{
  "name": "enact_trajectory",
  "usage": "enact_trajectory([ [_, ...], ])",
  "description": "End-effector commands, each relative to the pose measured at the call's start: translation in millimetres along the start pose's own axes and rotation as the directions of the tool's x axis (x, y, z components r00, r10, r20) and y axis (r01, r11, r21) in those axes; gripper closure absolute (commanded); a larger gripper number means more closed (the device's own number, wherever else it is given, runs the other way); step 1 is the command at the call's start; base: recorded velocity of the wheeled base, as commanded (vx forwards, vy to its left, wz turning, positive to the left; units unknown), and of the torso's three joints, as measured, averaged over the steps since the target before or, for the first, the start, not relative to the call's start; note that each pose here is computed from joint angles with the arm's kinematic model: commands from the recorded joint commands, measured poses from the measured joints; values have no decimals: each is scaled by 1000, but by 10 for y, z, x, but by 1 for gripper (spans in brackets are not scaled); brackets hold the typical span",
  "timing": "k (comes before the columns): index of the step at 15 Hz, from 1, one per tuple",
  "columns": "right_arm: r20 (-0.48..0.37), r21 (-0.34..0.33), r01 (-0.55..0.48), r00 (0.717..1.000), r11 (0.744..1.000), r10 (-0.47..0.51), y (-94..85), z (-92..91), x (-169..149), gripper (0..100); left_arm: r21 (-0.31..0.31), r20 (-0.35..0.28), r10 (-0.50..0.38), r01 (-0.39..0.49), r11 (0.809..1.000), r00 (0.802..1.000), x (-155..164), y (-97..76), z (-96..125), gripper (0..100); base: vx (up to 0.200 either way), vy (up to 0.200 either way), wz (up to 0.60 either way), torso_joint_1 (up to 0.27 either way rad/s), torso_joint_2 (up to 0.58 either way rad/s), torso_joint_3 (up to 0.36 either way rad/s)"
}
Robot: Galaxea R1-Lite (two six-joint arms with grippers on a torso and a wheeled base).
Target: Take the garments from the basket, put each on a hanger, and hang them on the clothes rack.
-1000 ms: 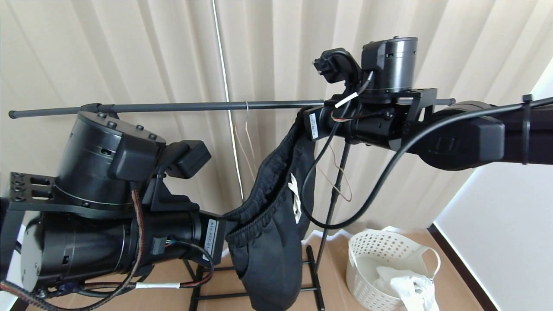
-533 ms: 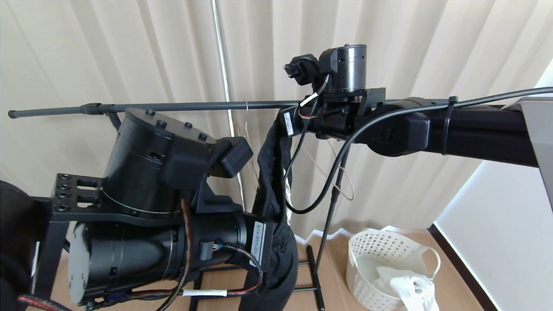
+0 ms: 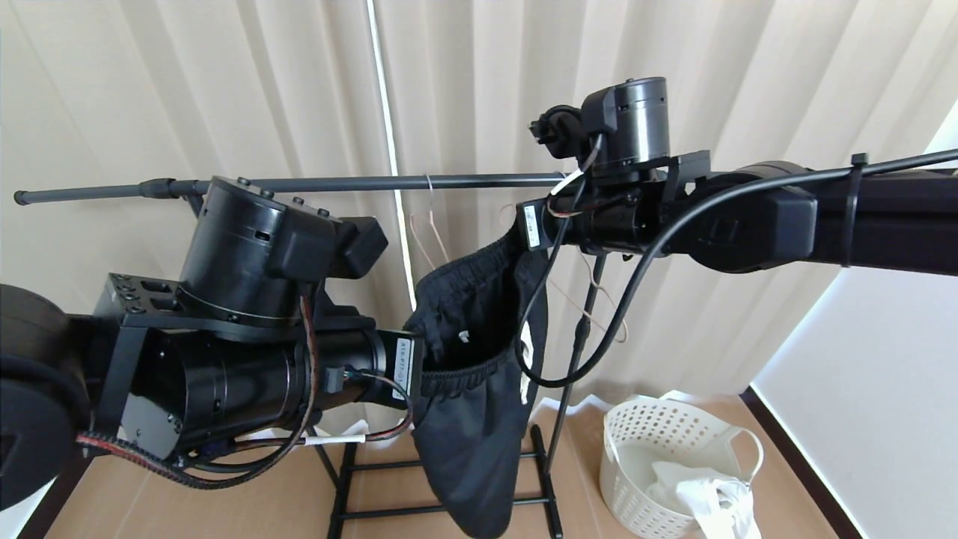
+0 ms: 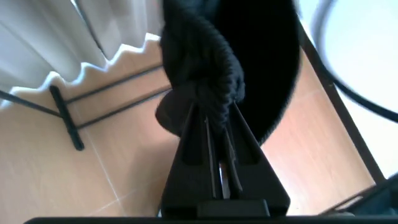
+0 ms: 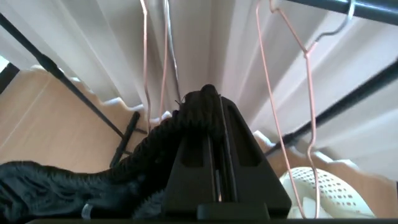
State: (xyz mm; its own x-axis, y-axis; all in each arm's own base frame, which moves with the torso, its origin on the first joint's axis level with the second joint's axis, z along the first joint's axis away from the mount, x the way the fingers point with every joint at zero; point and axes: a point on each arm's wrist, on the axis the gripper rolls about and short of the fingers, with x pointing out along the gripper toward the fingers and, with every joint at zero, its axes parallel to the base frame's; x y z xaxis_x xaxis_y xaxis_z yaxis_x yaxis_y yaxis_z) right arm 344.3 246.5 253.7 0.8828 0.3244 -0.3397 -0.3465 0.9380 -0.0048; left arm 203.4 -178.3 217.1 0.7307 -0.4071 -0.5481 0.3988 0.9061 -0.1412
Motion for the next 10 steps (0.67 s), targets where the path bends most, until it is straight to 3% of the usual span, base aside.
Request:
enact_trajectory([
  [1, -29, 17, 30, 999, 999, -30, -279, -68, -659, 100, -29, 58, 68, -66, 997, 996, 79, 213, 241, 100, 0, 0, 0, 0, 0, 0],
  [5, -131, -13, 53, 990, 999, -54, -461, -550, -1181, 100, -25, 124, 100, -98, 995, 987, 433, 237, 641, 100, 0, 0, 0, 0, 0, 0],
  [6, -131, -13, 53, 990, 999, -54, -461, -550, -1181, 100, -25, 124, 100, -98, 995, 987, 433, 237, 641, 100, 0, 0, 0, 0, 0, 0],
  [7, -167, -4, 93, 982, 996, -92, -597, -779, -1096, 100, -24, 149, 121, -119, 993, 981, 585, 293, 797, 100, 0, 0, 0, 0, 0, 0],
  [10, -167, -12, 94, 981, 996, -95, -587, -856, -973, 100, -25, 174, 118, -115, 993, 978, 627, 276, 896, 100, 0, 0, 0, 0, 0, 0],
])
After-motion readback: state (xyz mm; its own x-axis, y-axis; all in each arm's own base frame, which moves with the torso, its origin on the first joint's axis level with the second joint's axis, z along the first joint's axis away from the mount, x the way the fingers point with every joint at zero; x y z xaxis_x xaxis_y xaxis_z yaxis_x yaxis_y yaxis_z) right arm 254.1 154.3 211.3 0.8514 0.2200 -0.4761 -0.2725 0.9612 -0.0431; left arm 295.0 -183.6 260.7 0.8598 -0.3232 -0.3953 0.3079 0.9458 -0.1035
